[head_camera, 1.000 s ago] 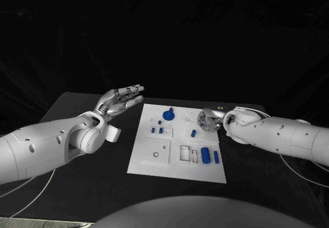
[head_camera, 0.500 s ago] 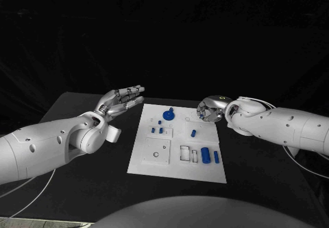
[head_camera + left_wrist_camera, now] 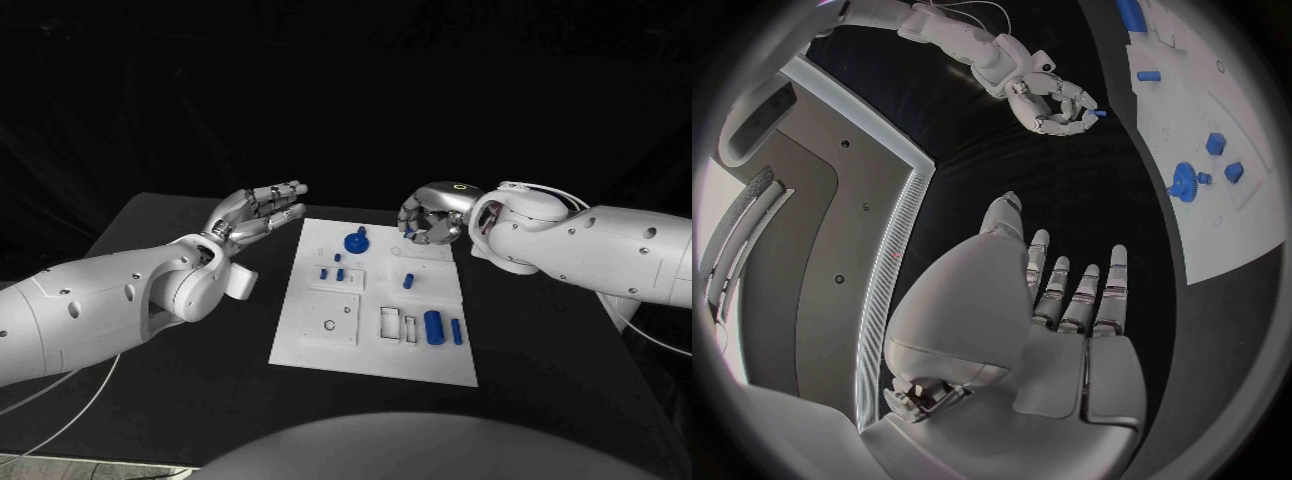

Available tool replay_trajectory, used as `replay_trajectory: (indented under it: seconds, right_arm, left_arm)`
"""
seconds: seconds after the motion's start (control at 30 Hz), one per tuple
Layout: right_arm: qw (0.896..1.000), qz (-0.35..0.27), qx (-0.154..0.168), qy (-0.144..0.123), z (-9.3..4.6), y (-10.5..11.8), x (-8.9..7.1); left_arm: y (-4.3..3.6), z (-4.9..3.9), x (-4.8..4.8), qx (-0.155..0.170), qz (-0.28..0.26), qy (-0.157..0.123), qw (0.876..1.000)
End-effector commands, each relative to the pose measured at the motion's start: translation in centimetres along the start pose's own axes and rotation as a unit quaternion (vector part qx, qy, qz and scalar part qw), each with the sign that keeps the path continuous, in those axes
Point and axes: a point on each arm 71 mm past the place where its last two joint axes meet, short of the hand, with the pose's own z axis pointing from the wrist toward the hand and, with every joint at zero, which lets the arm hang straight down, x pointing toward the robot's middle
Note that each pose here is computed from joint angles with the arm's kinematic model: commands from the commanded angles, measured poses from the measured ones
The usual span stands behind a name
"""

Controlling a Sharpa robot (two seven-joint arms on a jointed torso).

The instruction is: Assemble the parts on the task board

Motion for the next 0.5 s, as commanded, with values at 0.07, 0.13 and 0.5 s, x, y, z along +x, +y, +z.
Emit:
replay_trajectory:
  seconds: [0.07, 0.13, 0.5]
  right_arm:
    - [0.998, -0.019, -0.011, 0.063, 0.6, 2.8, 1.0]
    - [0.997, -0.031, -0.027, 0.069, 0.9, 4.2, 1.2]
    - [0.99, -0.091, -0.082, 0.069, 2.1, 8.4, 3.5]
  left_arm:
    - [-0.07, 0.13, 0.34, 0.005, -0.005, 0.007, 1.0]
    - [-0.08, 0.12, 0.38, 0.006, -0.005, 0.007, 1.0]
    - [-0.12, -0.17, 0.19, 0.007, -0.007, 0.01, 1.0]
